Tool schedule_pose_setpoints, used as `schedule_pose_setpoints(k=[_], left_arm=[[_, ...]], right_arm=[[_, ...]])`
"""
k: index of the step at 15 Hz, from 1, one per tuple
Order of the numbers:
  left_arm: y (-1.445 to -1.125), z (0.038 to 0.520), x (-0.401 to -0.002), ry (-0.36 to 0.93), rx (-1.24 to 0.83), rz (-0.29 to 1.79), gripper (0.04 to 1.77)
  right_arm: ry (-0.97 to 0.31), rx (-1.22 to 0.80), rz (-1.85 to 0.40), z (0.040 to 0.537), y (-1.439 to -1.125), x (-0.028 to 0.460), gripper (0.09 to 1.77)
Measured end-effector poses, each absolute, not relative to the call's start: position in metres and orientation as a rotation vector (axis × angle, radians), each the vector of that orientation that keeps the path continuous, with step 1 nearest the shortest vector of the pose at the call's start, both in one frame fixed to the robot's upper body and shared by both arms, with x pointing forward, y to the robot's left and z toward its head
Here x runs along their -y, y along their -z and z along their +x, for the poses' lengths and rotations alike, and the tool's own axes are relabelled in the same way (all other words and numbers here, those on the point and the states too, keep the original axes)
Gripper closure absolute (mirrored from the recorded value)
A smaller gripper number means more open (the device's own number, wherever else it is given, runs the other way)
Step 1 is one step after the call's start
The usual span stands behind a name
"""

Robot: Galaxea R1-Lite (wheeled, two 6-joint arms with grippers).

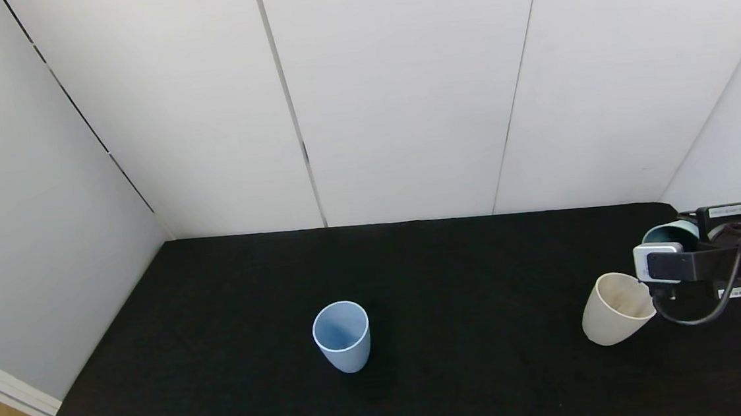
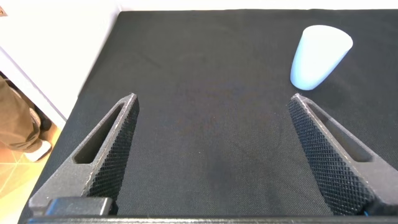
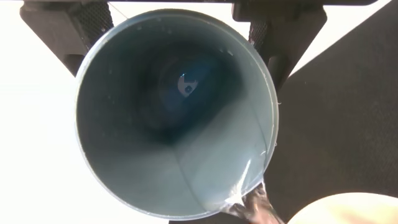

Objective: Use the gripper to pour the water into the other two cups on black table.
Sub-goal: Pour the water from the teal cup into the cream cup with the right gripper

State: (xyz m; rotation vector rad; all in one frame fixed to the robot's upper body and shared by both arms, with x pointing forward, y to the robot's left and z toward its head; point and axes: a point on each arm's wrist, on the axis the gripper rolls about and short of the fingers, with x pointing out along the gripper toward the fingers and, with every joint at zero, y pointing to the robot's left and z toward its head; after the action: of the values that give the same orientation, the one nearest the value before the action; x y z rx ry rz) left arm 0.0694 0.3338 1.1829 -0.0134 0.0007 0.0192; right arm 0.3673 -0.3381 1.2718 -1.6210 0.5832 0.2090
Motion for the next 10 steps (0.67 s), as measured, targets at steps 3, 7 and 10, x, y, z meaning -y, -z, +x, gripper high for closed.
schedule_pose_setpoints(k=[3, 7, 10], left_arm=[[-1.1829, 0.0694, -0.3338, -0.019, -0.001, -0.013, 0.09], [-1.1829, 0.0694, -0.3338, -0.019, -0.001, -0.013, 0.09], [-1.1829, 0.0694, -0.3338, -0.019, -0.001, -0.013, 0.09]], right_arm=[[-0.211, -0.587, -1.621, 0.3675, -1.2713, 0.3386, 0.68], [-0.212, -0.589, -1.617, 0.3672, -1.2711, 0.3393, 0.68], [-0.208, -0.586, -1.597, 0.3662, -1.2711, 0.3405, 0.68]])
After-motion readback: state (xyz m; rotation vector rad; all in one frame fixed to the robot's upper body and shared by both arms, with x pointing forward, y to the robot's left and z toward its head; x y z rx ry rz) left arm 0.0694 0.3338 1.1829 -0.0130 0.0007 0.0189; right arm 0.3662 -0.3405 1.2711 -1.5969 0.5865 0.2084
